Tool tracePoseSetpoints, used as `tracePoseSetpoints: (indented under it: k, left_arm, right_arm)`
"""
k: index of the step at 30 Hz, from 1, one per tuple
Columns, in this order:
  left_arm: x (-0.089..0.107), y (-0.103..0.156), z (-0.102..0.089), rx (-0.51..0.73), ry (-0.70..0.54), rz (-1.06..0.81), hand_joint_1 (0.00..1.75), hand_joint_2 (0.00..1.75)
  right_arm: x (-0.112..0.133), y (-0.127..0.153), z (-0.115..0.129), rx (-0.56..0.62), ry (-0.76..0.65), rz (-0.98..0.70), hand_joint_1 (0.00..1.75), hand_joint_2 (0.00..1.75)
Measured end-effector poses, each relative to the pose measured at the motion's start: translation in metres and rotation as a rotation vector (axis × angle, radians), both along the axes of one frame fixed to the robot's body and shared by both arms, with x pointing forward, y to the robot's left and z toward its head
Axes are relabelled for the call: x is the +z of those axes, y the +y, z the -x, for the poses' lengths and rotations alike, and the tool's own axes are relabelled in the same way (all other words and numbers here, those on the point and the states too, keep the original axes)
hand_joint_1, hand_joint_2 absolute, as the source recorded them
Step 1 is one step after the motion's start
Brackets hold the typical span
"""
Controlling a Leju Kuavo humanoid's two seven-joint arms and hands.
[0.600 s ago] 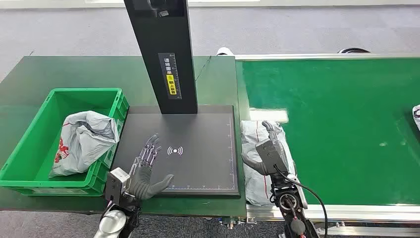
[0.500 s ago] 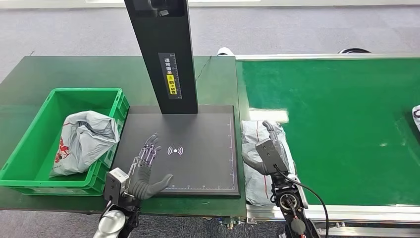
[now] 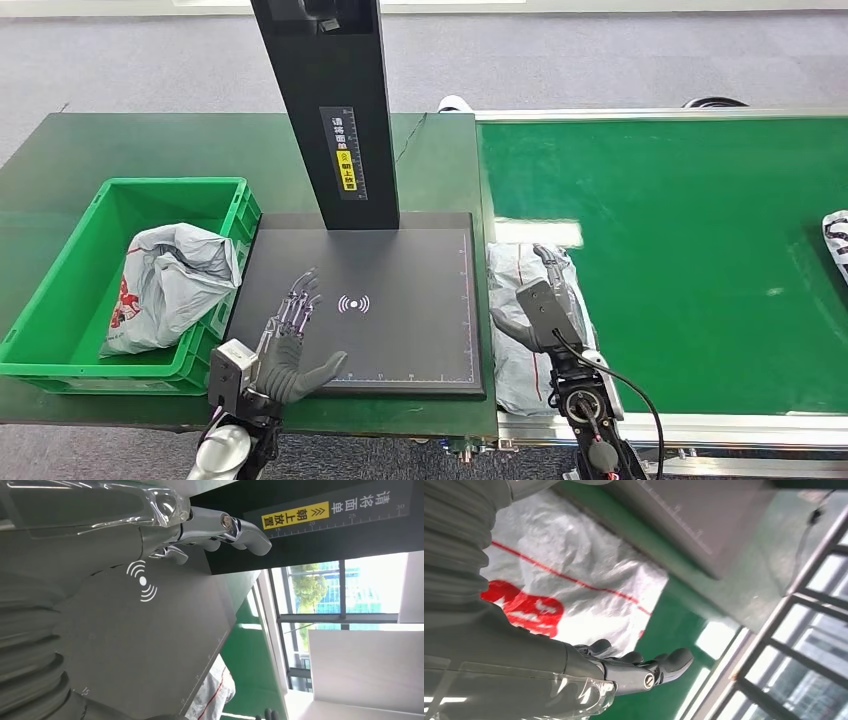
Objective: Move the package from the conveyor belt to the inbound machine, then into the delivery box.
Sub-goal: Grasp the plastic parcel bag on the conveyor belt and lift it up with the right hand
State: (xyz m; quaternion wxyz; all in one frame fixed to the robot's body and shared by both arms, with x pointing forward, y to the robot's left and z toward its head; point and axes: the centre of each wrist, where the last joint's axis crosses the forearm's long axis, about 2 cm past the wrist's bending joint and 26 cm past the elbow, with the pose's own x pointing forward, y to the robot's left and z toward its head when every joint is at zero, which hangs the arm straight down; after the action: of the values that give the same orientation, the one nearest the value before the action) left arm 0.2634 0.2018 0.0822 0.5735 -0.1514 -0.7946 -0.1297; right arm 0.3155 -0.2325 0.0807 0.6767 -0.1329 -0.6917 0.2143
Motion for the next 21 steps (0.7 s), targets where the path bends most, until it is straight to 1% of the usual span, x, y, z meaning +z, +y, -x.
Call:
tracePoseSetpoints:
  k: [6,9,10,14,17,21]
  left_arm:
    - [0.002,0.003,0.002,0.021,0.017,-0.012,0.00,1.75]
    - [0.003,0.005,0.005,0.031,0.021,-0.014,0.00,1.75]
    - [0.004,0.005,0.005,0.032,0.023,-0.015,0.00,1.75]
    - [0.004,0.005,0.004,0.031,0.032,-0.025,0.00,1.75]
    - [0.004,0.004,0.003,0.032,0.033,-0.028,0.00,1.75]
    - [0.005,0.004,0.000,0.033,0.030,-0.029,0.00,1.75]
  right_arm:
    - [-0.001,-0.016,-0.001,-0.139,0.091,0.179,0.00,1.75]
    - [-0.005,-0.022,0.003,-0.168,0.161,0.220,0.00,1.75]
    - [-0.007,-0.023,0.004,-0.156,0.205,0.232,0.00,1.75]
    - [-0.023,-0.017,0.014,-0.036,0.451,0.358,0.00,1.75]
    - [-0.037,-0.009,0.020,-0.010,0.497,0.416,0.00,1.75]
    - [-0.042,-0.005,0.018,0.000,0.506,0.431,0.00,1.75]
